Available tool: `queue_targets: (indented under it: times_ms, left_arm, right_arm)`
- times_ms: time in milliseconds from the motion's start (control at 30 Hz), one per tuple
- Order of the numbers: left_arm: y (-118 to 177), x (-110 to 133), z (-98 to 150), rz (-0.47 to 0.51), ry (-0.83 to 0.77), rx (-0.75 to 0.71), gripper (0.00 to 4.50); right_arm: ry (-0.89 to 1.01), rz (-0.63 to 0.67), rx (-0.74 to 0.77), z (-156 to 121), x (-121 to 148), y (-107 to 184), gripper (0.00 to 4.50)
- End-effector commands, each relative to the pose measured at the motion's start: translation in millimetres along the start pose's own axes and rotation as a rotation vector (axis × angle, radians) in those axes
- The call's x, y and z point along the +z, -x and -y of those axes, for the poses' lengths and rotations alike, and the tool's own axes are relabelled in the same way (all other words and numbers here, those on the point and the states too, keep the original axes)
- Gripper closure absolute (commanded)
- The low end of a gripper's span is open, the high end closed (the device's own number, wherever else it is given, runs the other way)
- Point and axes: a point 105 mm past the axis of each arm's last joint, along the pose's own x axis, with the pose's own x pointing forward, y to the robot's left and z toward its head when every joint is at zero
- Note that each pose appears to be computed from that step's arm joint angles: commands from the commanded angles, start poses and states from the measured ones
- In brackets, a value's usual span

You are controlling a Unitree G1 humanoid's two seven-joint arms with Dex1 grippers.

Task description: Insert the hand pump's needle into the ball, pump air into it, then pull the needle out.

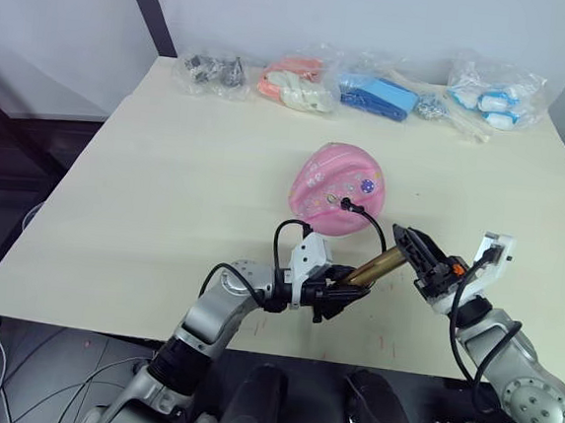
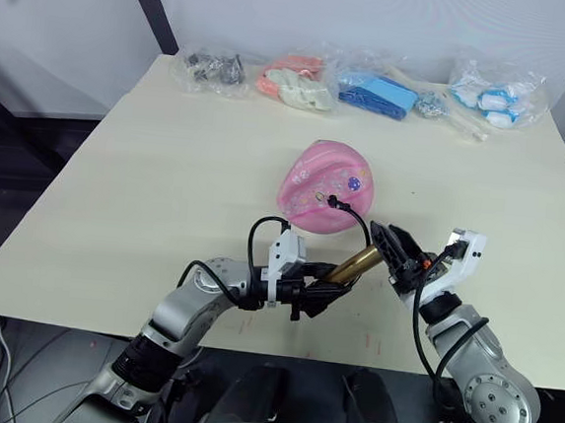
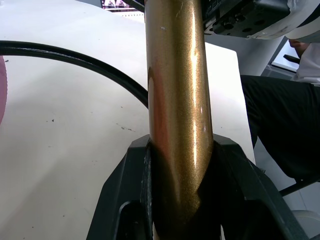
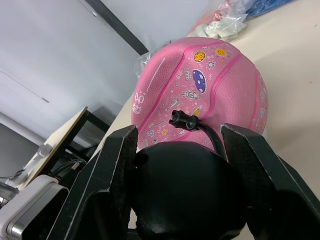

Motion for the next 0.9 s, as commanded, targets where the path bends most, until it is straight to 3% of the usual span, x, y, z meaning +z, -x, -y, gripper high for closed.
queue_targets:
  times_ms: [33,67,100,133,200,267,300,567,900]
  left_arm:
    - [4.0,5.6,-1.4,0.021,-0.050,-0.004,3.42]
    - [5.1,4.8,-2.9,0.021,-0.070,0.002,3.42]
    - [6.0,4.5,-5.7,0.024,-0.078,0.016,2.40]
    - [7.3,4.7,-8.4,0.031,-0.073,0.026,2.05]
    - [10.5,4.1,-9.2,0.030,-0.083,0.014,0.91]
    - [14.3,3.6,-6.5,0.031,-0.086,-0.014,0.20]
    - [15.5,3.4,-5.3,0.031,-0.089,-0.025,0.06]
    - [18.5,-3.2,-1.8,-0.008,-0.127,-0.092,0.06]
    - [10.7,-8.8,-7.4,-0.032,-0.168,-0.141,0.06]
  right_arm:
    - [0.099,0.043,0.091,-19.8,14.9,-2.0,2.34]
    - [0.141,0.026,0.109,-22.9,14.2,-2.7,2.34]
    - [0.172,0.015,0.121,-25.0,13.7,-3.2,2.34]
    - [0.200,0.005,0.134,-27.6,13.9,-3.9,2.34]
    - [0.248,0.005,0.170,-34.4,16.9,-5.7,2.34]
    - [0.302,0.007,0.213,-42.5,20.7,-7.0,2.34]
    - [0.321,0.006,0.226,-44.8,21.6,-7.2,2.34]
    - [0.621,-0.063,0.382,-68.9,27.5,-6.7,2.34]
    - [0.929,-0.100,0.447,-70.1,26.6,-10.5,2.34]
